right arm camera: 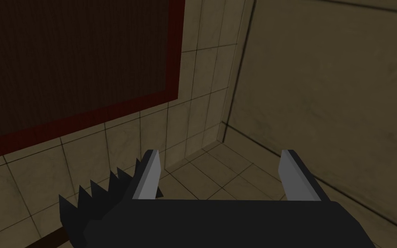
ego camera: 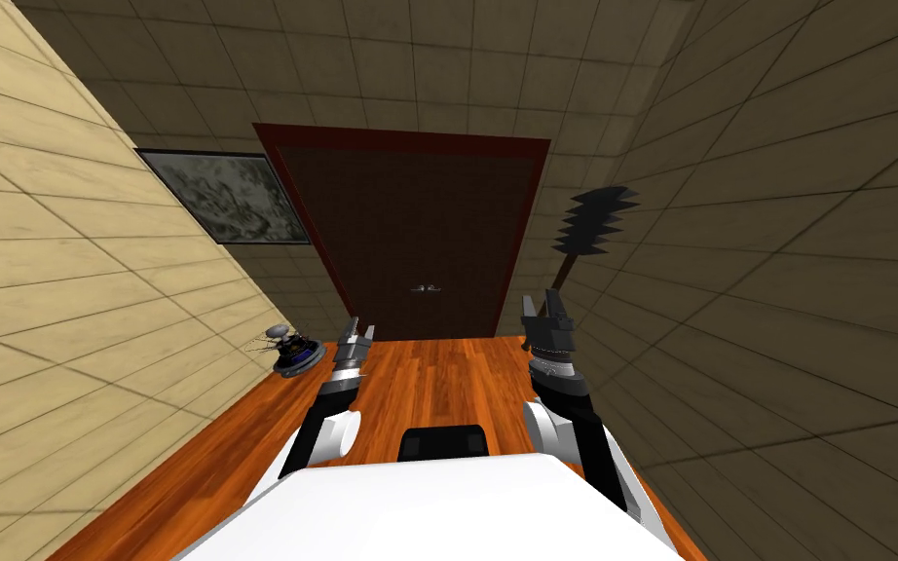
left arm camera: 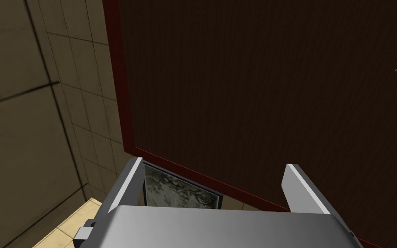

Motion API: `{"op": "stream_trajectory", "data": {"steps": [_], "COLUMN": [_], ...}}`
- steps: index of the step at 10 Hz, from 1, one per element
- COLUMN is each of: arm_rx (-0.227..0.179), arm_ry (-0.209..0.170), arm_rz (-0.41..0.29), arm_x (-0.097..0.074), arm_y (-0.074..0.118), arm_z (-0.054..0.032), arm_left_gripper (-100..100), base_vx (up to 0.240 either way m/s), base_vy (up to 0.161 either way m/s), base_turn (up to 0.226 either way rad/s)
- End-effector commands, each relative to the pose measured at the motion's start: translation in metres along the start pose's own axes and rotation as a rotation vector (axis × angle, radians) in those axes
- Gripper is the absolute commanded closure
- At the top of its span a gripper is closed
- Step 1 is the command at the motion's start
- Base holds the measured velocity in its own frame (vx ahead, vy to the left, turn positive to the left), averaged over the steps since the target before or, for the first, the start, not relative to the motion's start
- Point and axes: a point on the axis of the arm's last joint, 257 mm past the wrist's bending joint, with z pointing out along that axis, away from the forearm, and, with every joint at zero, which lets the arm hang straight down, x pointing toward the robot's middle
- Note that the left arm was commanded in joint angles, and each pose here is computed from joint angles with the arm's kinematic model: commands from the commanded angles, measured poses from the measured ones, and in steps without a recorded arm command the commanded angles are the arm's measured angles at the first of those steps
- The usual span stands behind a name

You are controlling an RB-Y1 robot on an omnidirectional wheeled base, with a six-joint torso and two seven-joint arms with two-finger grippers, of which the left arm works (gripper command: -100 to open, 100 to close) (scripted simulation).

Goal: Pull the door open

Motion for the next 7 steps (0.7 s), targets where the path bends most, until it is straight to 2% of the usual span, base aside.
{"op": "stream_trajectory", "data": {"steps": [1, 7], "arm_rx": [-0.015, -0.075], "arm_ry": [0.000, 0.000], "arm_rz": [0.002, 0.010], "arm_x": [-0.002, -0.012], "arm_y": [0.011, 0.050], "arm_z": [-0.0008, -0.0091], "arm_left_gripper": [-100, -100], "base_vx": [0.091, 0.100], "base_vy": [-0.008, -0.004], "base_turn": [-0.036, -0.034]}}
